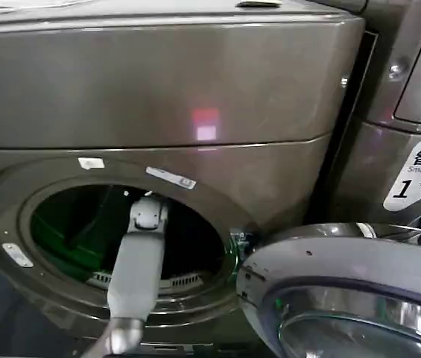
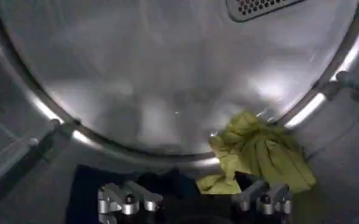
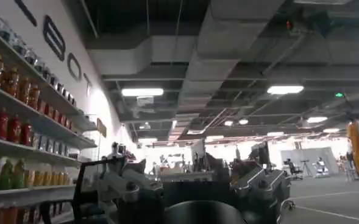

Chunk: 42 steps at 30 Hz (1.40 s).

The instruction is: Grasp the clothes from the dryer.

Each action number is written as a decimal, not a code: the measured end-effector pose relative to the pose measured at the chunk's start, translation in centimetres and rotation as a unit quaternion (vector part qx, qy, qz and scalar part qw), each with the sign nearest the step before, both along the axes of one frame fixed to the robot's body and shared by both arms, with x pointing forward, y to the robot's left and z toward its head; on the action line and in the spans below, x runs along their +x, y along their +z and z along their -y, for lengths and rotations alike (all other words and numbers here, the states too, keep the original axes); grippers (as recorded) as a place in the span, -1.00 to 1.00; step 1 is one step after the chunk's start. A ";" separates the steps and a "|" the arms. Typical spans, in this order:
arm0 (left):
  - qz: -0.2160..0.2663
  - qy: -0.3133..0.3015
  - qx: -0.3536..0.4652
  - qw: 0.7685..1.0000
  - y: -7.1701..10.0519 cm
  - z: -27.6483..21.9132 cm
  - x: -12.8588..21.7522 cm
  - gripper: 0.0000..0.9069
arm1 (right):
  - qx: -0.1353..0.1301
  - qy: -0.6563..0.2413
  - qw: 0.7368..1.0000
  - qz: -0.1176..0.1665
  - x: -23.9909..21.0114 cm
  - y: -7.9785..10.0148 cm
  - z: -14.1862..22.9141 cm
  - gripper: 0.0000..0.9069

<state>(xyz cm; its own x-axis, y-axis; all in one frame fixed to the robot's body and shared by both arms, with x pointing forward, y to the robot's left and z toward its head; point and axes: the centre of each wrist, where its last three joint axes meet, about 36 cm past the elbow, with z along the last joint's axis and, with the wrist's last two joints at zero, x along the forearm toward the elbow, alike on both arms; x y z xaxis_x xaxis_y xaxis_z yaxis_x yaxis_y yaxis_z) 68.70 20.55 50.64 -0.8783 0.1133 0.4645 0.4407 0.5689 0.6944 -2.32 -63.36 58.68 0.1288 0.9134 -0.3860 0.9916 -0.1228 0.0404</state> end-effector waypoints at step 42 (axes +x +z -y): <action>-0.227 -0.297 0.247 0.894 4.3 -2.9 3.9 1.00 | 0.001 0.010 1.000 -0.013 1.2 -1.0 0.2 1.00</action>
<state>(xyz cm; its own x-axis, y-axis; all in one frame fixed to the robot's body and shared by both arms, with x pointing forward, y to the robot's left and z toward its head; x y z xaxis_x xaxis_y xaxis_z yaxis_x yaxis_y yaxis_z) 72.57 23.41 54.92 -0.4403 0.1786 0.8799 0.8631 -0.1858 0.4696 -1.14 -63.54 57.70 0.1002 0.9169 -0.3863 0.9946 -0.1027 0.0144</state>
